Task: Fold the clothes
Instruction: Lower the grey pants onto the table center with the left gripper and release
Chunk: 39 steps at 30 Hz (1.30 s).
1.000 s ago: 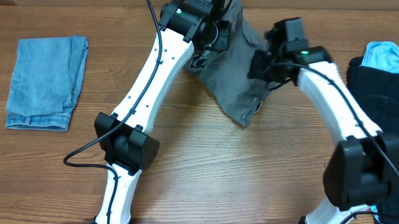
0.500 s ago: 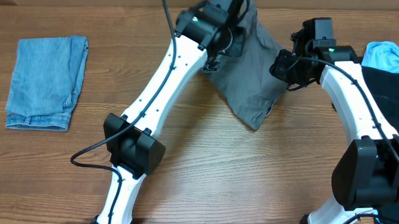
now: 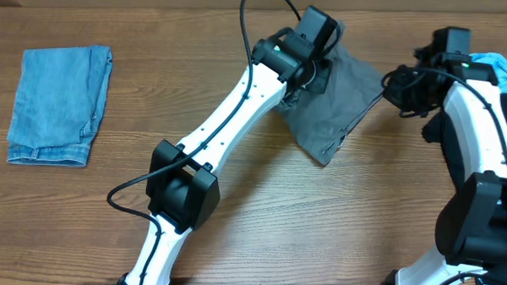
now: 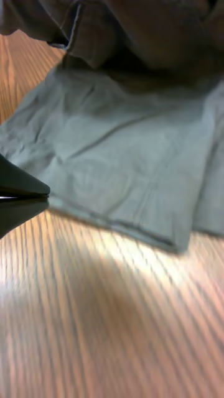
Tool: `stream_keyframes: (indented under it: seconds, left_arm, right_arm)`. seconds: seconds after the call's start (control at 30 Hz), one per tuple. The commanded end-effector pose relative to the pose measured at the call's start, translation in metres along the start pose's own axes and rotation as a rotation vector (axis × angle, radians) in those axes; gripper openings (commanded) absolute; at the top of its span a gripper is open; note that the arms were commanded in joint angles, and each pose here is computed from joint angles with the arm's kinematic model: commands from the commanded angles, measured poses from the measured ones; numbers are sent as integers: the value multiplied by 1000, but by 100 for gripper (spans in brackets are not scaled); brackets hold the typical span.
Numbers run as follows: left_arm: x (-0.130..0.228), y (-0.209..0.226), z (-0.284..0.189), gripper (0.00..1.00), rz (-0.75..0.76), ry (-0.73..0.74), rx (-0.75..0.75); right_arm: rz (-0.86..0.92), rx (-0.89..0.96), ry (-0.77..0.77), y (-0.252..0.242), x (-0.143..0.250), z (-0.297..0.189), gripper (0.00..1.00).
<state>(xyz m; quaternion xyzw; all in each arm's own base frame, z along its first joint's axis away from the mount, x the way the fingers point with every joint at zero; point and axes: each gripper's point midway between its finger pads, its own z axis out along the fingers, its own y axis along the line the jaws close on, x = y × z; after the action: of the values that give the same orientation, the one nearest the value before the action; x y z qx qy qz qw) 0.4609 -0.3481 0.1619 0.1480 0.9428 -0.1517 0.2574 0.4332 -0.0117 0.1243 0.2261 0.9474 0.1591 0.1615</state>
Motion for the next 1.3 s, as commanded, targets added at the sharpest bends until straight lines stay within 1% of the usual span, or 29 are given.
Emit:
stream_keyframes:
  seconds: [0.0,0.3,0.4,0.47,0.57,0.7,0.73,0.77,0.8,0.83,0.9,1.0,1.07,1.17,1.23,1.27]
  left_arm:
    - [10,-14,11,5,64,3,13]
    - [29,-18,28,6,83,35,11]
    - [34,-23,29,11,91,44,19]
    - [35,-29,29,11,98,46,40]
    - [37,-51,27,11,129,50,132]
    - [39,-57,27,13,140,51,136]
    - [40,-57,27,15,143,53,136]
    - [41,-57,27,19,143,56,135]
    - [41,-56,27,33,143,57,134]
    - [41,-57,27,41,143,58,135]
    - [41,-57,27,47,143,59,136]
    - [43,-62,26,48,143,67,166]
    - [43,-62,26,46,146,67,167]
    - [32,-48,20,43,158,31,101]
    - [25,-35,17,38,129,13,56]
    - [23,-29,17,38,113,15,42]
  right_arm:
    - [-12,-7,-36,-3,-6,-16,4]
    - [-13,-5,-36,-5,-7,-17,4]
    - [-14,-4,-37,-5,-7,-17,4]
    - [-14,-4,-37,-5,-7,-17,4]
    - [-13,-4,-36,-5,-7,-17,4]
    - [-14,-4,-36,-5,-7,-17,4]
    - [-14,-4,-36,-5,-7,-17,4]
    - [-14,-4,-36,-5,-7,-17,4]
    - [-14,-4,-36,-5,-7,-17,4]
    - [-14,-4,-36,-5,-7,-17,4]
    - [-14,-4,-36,-5,-7,-17,4]
    - [-14,-4,-36,-5,-7,-17,4]
    - [-14,-5,-40,-5,-8,-17,4]
    - [-31,-19,-54,-2,-11,-18,4]
    - [-101,-89,-49,11,-11,-19,4]
    - [-121,-113,-47,15,-10,-20,4]
